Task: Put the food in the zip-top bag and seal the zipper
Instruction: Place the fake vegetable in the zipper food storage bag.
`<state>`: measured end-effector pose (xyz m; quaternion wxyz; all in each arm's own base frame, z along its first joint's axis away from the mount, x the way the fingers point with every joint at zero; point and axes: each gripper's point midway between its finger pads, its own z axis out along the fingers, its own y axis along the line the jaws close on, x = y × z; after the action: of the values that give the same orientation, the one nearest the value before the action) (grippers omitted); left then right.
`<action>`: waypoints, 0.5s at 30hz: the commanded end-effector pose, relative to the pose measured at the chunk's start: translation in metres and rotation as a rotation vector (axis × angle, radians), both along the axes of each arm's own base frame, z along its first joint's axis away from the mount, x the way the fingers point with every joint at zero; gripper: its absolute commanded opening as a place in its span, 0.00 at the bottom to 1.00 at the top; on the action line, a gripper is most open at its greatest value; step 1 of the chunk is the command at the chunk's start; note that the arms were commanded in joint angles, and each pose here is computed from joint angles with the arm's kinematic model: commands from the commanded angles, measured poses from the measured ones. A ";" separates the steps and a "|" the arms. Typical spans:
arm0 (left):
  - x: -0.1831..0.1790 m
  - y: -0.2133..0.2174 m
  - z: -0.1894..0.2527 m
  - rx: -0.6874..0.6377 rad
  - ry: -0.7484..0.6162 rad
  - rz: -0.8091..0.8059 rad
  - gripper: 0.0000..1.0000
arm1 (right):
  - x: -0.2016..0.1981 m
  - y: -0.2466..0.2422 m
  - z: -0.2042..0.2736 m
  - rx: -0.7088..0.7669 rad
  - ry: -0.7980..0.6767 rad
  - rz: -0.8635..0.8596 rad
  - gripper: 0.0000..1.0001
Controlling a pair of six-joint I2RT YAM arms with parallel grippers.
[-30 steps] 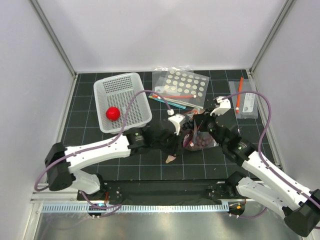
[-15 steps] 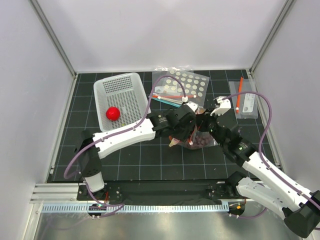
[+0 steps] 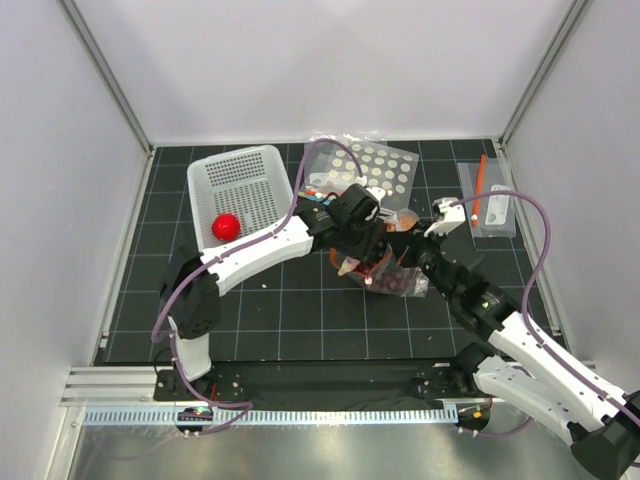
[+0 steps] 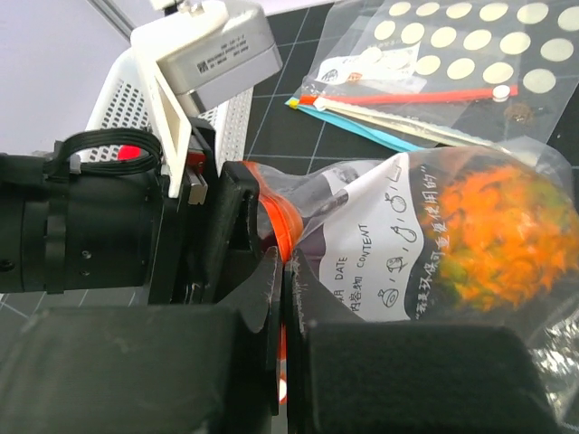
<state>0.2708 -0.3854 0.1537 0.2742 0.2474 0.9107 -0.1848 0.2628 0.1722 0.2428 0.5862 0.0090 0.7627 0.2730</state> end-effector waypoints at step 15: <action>0.002 -0.062 0.055 -0.360 -0.187 -0.176 0.00 | -0.028 0.037 0.063 0.229 -0.177 0.242 0.01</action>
<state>0.2623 -0.4194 0.1594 0.2990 0.2965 0.8631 -0.2789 0.2609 0.1726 0.2414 0.5904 0.0110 0.7516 0.2939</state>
